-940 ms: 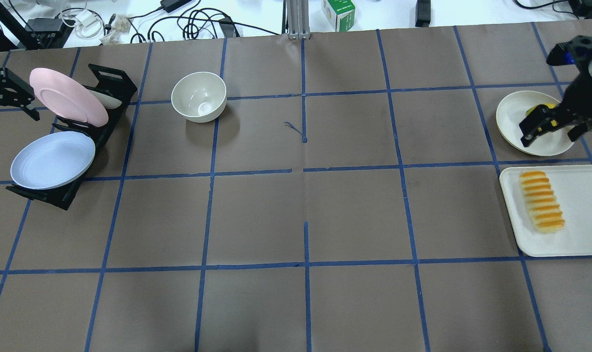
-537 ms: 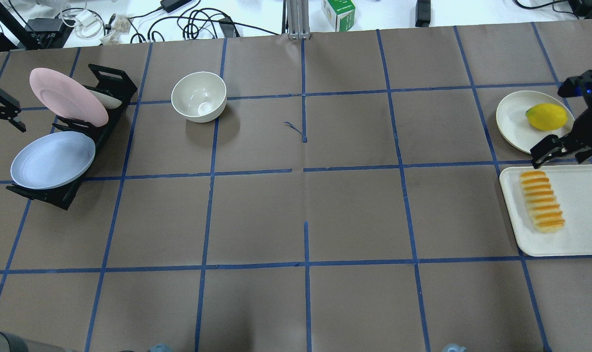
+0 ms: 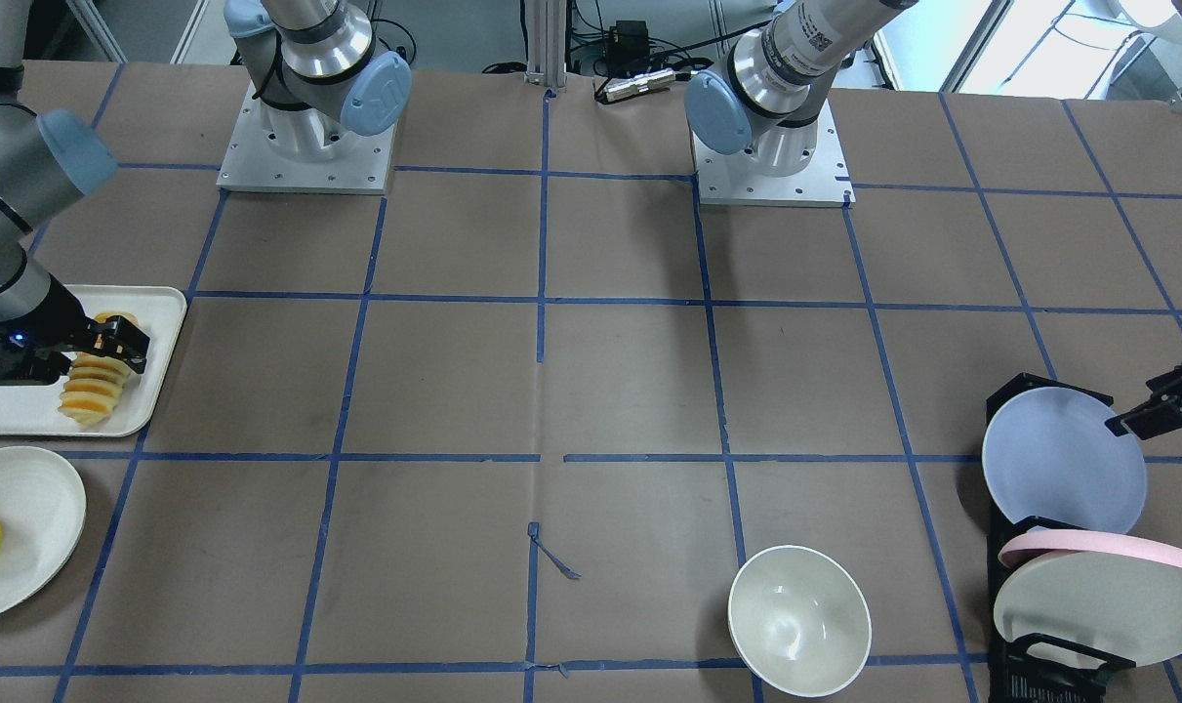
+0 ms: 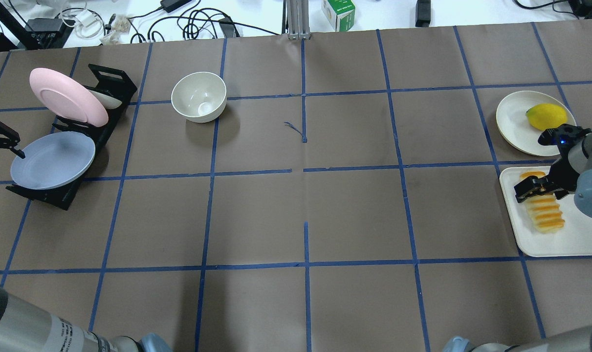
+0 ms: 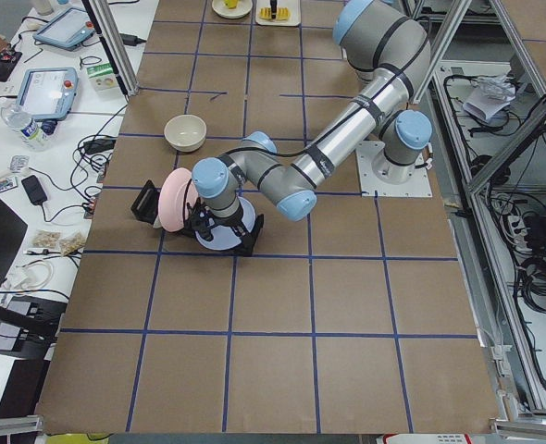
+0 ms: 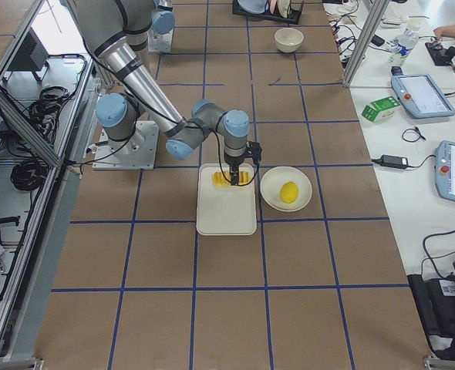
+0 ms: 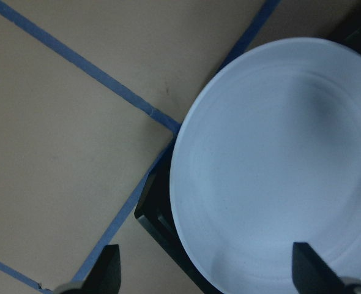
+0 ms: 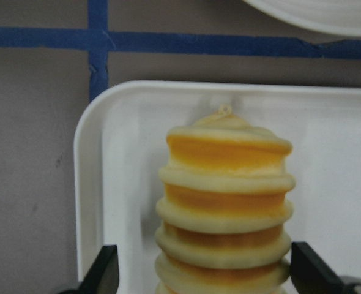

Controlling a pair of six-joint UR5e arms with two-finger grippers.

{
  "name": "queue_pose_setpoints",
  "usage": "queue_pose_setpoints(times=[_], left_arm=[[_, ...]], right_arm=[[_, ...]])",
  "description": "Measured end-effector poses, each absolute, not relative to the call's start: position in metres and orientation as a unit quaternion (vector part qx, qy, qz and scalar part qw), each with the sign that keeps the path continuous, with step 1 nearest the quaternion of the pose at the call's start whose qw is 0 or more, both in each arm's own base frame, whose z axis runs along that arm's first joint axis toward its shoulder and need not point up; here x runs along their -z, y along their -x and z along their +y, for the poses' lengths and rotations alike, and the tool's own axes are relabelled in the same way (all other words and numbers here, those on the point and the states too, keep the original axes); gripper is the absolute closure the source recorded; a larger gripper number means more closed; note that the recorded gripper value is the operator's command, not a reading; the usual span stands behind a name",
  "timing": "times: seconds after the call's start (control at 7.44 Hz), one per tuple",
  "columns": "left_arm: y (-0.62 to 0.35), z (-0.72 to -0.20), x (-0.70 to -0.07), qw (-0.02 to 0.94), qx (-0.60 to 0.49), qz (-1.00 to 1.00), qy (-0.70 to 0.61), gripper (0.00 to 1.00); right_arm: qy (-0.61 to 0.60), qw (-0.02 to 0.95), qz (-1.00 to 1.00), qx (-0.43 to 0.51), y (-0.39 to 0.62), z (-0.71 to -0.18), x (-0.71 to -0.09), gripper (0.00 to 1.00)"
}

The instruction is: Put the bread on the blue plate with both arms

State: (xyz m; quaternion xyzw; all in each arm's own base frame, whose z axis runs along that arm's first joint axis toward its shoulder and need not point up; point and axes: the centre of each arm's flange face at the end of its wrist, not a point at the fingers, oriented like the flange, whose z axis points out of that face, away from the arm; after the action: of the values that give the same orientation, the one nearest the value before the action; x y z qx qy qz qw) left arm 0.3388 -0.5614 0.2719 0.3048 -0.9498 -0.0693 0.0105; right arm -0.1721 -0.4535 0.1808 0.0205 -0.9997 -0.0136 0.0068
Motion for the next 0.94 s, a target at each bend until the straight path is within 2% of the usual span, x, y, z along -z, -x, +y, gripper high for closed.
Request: queue_pose_setpoints(times=[0.13, 0.27, 0.4, 0.54, 0.67, 0.94], left_arm=[[-0.343, -0.561, -0.263, 0.012, 0.072, -0.949, -0.307, 0.61], [-0.346, -0.559, -0.254, 0.015, 0.077, -0.948, -0.308, 0.81], [-0.348, -0.558, -0.247, 0.017, 0.081, -0.947, -0.309, 1.00], [-0.349, -0.559, -0.242, 0.019, 0.084, -0.947, -0.309, 1.00], [-0.349, -0.559, -0.240, 0.021, 0.084, -0.947, -0.309, 1.00], [-0.351, -0.559, -0.246, 0.020, 0.080, -0.947, -0.310, 1.00]], right_arm=[[-0.020, 0.005, -1.000, 0.019, 0.174, -0.453, -0.175, 0.02], [-0.020, 0.005, -1.000, 0.021, 0.175, -0.453, -0.173, 0.32], [-0.021, 0.005, -1.000, 0.022, 0.176, -0.453, -0.173, 0.67], [-0.021, 0.005, -1.000, 0.022, 0.176, -0.453, -0.173, 0.87], [-0.021, 0.006, -1.000, 0.022, 0.177, -0.454, -0.174, 1.00], [-0.021, 0.008, -1.000, 0.019, 0.178, -0.455, -0.178, 1.00]])
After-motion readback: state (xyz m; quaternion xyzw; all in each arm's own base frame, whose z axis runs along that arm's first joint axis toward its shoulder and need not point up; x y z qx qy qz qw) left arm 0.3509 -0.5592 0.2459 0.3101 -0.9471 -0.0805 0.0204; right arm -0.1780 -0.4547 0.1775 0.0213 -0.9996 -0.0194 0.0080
